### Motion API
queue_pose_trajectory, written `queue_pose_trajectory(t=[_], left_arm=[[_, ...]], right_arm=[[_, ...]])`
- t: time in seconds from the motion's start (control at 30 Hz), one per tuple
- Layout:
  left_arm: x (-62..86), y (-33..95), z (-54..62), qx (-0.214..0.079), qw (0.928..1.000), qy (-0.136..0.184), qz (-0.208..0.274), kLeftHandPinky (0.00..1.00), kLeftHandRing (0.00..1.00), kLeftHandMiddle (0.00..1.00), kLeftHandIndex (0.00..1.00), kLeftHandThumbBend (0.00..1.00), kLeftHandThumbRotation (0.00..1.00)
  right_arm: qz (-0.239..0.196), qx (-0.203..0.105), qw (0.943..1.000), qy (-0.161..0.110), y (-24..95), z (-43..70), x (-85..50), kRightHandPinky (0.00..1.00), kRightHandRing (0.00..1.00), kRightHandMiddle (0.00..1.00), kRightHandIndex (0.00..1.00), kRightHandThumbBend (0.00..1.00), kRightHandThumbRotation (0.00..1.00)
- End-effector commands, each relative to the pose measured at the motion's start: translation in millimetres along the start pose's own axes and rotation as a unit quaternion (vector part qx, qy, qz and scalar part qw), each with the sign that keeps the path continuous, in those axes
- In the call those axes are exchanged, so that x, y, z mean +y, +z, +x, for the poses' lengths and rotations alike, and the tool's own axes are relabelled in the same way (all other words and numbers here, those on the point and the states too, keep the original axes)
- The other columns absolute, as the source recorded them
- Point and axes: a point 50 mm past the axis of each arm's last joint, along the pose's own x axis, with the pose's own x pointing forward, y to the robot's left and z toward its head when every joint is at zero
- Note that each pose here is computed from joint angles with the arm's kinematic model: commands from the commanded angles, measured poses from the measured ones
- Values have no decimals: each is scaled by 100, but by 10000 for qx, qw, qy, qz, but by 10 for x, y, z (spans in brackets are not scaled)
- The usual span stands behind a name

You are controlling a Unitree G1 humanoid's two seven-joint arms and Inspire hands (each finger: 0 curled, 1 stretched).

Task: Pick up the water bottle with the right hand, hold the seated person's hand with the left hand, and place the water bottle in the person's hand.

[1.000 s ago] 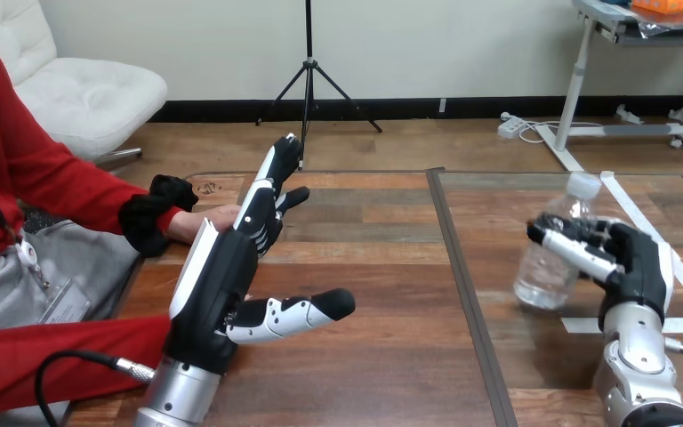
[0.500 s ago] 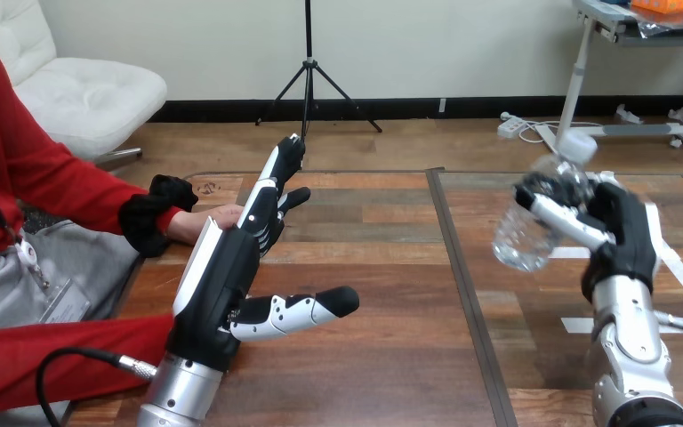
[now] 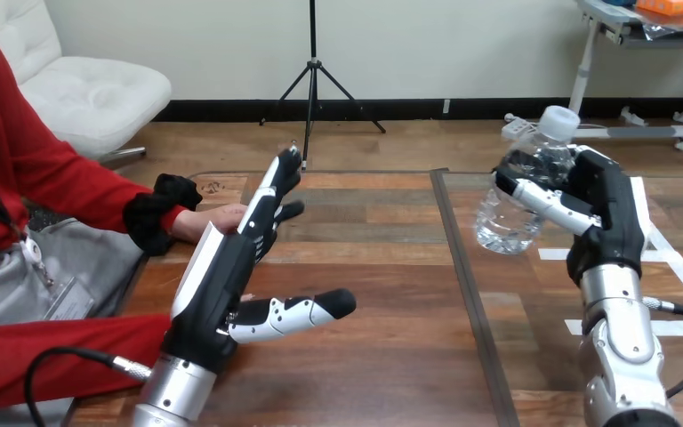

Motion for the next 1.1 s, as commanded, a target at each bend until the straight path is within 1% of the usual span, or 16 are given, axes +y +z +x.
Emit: queue_pose_trajectory(t=[0.0, 0.17, 0.3, 0.47, 0.57, 0.8, 1.07], left_arm=[[316, 251, 218, -620, 9951, 134, 760, 89, 97, 100, 100, 100, 56], [391, 264, 221, -596, 9940, 101, 913, 90, 98, 100, 100, 100, 55], [485, 284, 220, -530, 9912, 10, 1214, 90, 98, 100, 100, 100, 56], [586, 303, 226, -451, 9895, -97, 1368, 90, 98, 100, 100, 100, 55], [656, 315, 228, -395, 9869, -182, 1557, 90, 98, 100, 100, 100, 54], [823, 336, 215, -276, 9772, -417, 2062, 89, 96, 99, 99, 100, 52], [958, 337, 187, -52, 9699, -635, 2349, 89, 96, 98, 98, 100, 45]], right_arm=[[386, -992, 9937, 357, 430, 32, 192, 37, 37, 38, 36, 78, 0], [449, -1050, 9923, 473, 474, -13, 238, 37, 36, 37, 35, 75, 0], [540, -1095, 9908, 586, 506, -59, 275, 36, 36, 37, 35, 74, 0], [605, -1110, 9899, 642, 542, -104, 313, 35, 35, 37, 35, 75, 0], [626, -1134, 9892, 680, 564, -137, 336, 35, 34, 36, 34, 75, 0], [706, -1137, 9878, 796, 602, -215, 383, 34, 33, 35, 34, 75, 0], [724, -1147, 9865, 913, 634, -280, 428, 34, 33, 36, 34, 74, 0]])
